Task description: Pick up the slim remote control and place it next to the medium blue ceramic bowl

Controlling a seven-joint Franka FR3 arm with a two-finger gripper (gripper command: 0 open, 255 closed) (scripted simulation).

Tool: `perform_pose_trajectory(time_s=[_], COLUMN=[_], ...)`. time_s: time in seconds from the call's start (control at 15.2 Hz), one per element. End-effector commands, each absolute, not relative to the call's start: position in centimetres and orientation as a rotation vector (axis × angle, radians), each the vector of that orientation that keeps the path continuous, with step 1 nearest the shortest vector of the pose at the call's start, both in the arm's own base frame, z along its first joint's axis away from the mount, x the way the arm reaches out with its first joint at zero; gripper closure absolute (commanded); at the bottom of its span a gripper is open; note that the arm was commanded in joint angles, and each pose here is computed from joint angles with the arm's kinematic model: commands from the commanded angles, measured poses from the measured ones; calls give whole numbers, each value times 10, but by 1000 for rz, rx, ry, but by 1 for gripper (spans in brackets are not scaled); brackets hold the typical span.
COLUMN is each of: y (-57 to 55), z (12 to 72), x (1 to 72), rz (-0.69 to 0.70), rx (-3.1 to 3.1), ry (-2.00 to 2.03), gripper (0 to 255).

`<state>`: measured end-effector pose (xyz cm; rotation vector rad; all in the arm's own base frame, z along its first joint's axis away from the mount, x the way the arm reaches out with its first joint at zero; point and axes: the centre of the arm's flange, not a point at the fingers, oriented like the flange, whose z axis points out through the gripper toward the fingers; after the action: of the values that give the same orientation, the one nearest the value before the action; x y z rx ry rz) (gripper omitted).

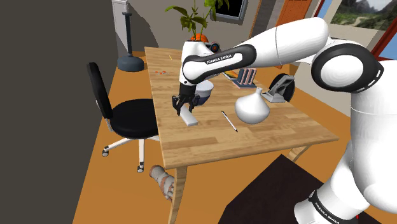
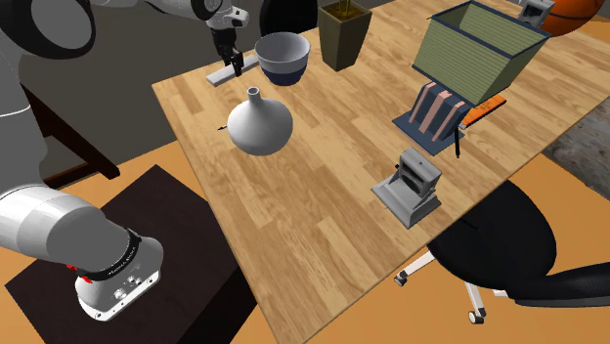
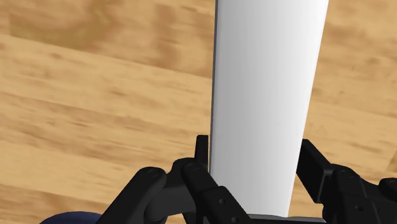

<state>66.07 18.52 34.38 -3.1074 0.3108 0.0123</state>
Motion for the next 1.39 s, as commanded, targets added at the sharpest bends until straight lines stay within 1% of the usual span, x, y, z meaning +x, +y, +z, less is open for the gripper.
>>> perform_pose_trajectory(time_s=[0.0,0.26,0.33,0.66,0.92,1.32], y=[185,185,185,185,184,184], z=[344,344,344,344,394,394], x=[661,661,661,661,661,661], rz=[11,11,11,11,11,11], rx=[-3107,-3107,-3107,-3107,-3107,-3107], ry=[311,311,311,311,311,311], gripper=[255,255,0,0,0,0])
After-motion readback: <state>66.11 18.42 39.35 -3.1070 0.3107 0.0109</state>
